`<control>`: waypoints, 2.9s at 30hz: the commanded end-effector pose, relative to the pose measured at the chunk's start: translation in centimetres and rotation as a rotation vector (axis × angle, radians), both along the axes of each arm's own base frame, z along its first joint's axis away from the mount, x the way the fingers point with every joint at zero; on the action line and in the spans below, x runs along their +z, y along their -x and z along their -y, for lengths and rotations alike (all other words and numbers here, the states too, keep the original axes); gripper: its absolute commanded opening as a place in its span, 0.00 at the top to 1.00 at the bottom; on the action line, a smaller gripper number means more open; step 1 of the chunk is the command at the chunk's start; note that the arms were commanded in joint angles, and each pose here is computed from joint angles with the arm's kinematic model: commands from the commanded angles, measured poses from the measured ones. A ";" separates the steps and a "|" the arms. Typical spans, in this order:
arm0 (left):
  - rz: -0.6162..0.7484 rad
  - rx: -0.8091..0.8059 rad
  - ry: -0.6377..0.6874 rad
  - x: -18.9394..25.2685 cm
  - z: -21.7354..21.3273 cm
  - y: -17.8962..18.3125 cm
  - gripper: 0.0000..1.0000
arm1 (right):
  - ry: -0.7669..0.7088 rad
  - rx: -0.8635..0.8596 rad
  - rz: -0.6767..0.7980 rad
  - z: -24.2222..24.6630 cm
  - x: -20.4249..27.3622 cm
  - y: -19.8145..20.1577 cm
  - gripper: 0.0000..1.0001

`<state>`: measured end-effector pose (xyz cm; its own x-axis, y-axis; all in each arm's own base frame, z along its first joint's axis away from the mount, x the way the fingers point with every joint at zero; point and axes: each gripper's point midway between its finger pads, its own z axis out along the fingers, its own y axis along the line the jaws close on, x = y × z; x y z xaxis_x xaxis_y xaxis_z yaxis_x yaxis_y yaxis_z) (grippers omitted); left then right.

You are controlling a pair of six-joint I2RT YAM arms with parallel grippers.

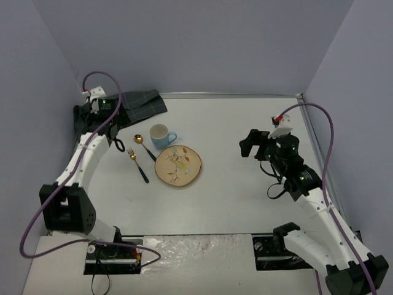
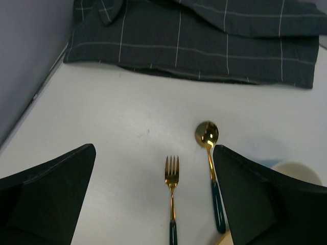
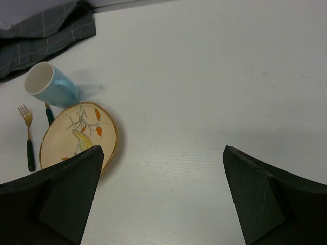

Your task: Set the dinner table for one person

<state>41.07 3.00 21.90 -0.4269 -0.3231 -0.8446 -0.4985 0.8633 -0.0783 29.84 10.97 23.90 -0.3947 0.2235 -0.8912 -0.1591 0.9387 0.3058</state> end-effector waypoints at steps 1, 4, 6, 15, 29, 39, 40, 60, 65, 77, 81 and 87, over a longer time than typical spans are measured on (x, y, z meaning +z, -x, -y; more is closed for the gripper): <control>0.062 0.092 0.052 0.9 -4.0 -5.0 0.03 | -0.014 0.104 0.089 -2.1 2.8 -1.1 0.00; 0.052 0.133 0.067 -1.0 -6.7 -8.3 0.03 | 0.003 0.115 0.090 -2.2 2.3 -1.4 0.00; 0.036 0.159 0.086 -2.6 -8.9 -10.2 0.03 | 0.010 0.133 0.090 -2.4 2.1 -1.5 0.00; 0.034 0.189 0.035 -5.9 -14.7 -14.3 0.03 | -0.005 0.188 0.055 -3.7 0.1 -1.7 0.00; -0.076 0.146 0.020 -12.5 -18.7 -17.6 0.03 | -0.044 0.195 0.017 -4.5 -2.0 -2.5 0.00; -0.107 0.058 0.085 -14.6 -17.0 -19.0 0.27 | -0.063 0.193 0.007 -4.8 -2.4 -2.8 0.00; -0.112 0.053 0.090 -14.7 -16.8 -19.0 0.35 | -0.064 0.192 0.008 -4.8 -2.3 -2.8 0.00; 0.305 -0.077 0.089 7.9 -12.5 -17.1 1.00 | -0.080 0.186 0.095 -4.1 1.1 -1.2 0.00; 0.537 -0.152 0.131 19.0 -9.4 -14.7 1.00 | -0.083 0.176 0.142 -3.6 3.2 -0.8 0.00; 0.724 -0.670 0.194 32.8 9.2 -8.6 1.00 | -0.113 0.100 0.255 -1.8 7.9 0.6 0.00; 0.761 -0.849 0.265 35.0 17.7 -6.2 1.00 | -0.108 0.036 0.298 -0.4 9.4 1.2 0.00; 0.818 -1.105 0.389 37.7 28.1 -1.2 1.00 | -0.123 -0.142 0.361 3.4 11.7 2.8 0.00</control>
<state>47.80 -20.45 53.62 -0.1220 -0.3619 -0.9242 0.5292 0.7640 -0.3690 27.84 10.48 30.72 -0.1869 0.2945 -0.9372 -0.2435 0.9104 0.3346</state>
